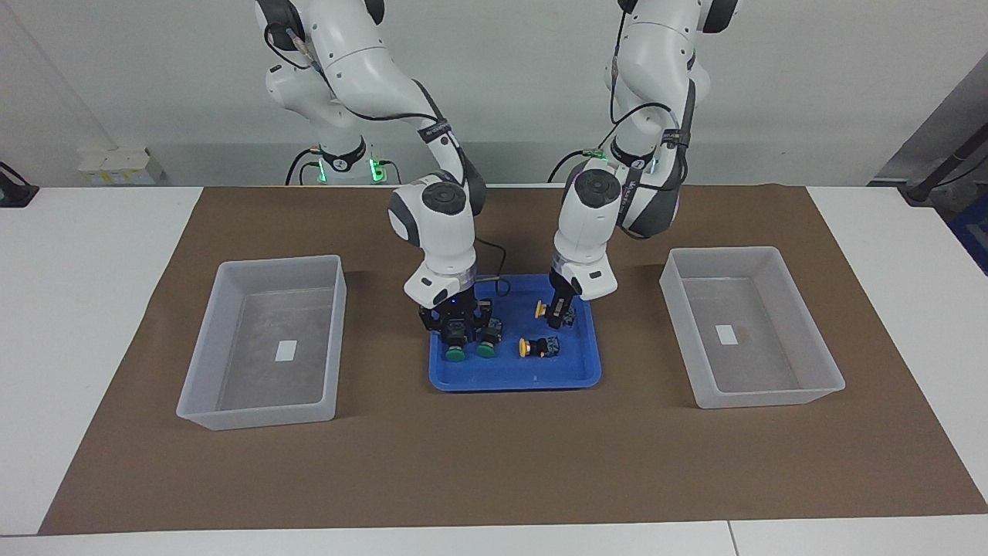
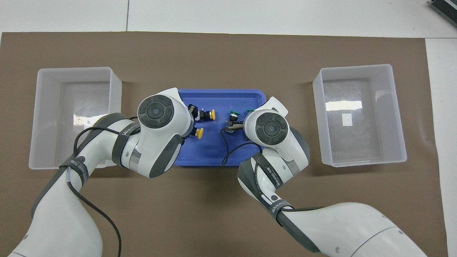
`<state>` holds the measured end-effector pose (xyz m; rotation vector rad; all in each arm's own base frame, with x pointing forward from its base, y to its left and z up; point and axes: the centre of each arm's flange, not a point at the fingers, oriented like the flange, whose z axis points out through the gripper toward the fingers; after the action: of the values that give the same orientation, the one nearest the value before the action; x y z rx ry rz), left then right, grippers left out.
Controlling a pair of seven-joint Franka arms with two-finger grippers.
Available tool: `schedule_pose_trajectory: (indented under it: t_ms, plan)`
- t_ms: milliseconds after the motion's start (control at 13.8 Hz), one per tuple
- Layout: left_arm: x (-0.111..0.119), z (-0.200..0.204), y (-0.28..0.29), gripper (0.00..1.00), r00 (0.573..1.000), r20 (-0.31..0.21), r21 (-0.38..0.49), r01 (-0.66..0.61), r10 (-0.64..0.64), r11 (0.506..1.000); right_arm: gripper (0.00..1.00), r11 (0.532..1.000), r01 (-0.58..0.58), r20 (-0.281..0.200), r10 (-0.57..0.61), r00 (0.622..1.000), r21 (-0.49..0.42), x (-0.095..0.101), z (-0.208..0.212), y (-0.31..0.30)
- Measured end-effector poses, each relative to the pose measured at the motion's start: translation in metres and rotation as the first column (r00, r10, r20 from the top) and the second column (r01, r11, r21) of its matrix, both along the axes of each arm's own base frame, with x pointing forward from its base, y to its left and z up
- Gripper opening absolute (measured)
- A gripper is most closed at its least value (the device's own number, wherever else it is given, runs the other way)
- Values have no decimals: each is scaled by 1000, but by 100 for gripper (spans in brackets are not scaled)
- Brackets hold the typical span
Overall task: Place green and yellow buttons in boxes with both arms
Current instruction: 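Carry the yellow button into the bin while the right gripper carries green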
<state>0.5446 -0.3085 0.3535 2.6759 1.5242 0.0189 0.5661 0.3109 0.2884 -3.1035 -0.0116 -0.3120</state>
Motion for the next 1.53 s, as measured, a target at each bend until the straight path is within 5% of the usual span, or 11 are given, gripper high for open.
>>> schedule_pose_trajectory:
  t_ms: [145, 581, 799, 1017, 1526]
  plan:
    - [21, 37, 22, 46, 998, -26, 17, 58, -57, 998, 40, 1000, 17, 6, -17, 1000, 6, 1, 4, -1]
    - [74, 137, 140, 46, 937, -49, 22, 347, -345, 938, 40, 989, 145, 57, -146, 988, 28, 22, 87, -56]
    - [88, 140, 203, 46, 861, -34, -5, 508, -508, 861, 40, 981, 196, 66, -196, 978, -3, 36, 140, -137]
    - [95, 137, 259, 46, 757, 0, -35, 652, -653, 757, 40, 989, 132, 65, -128, 990, -60, 48, 153, -220]
    - [71, 57, 303, 46, 621, 52, 26, 782, -782, 623, 40, 994, -64, -1, 64, 998, -92, 66, 75, -343]
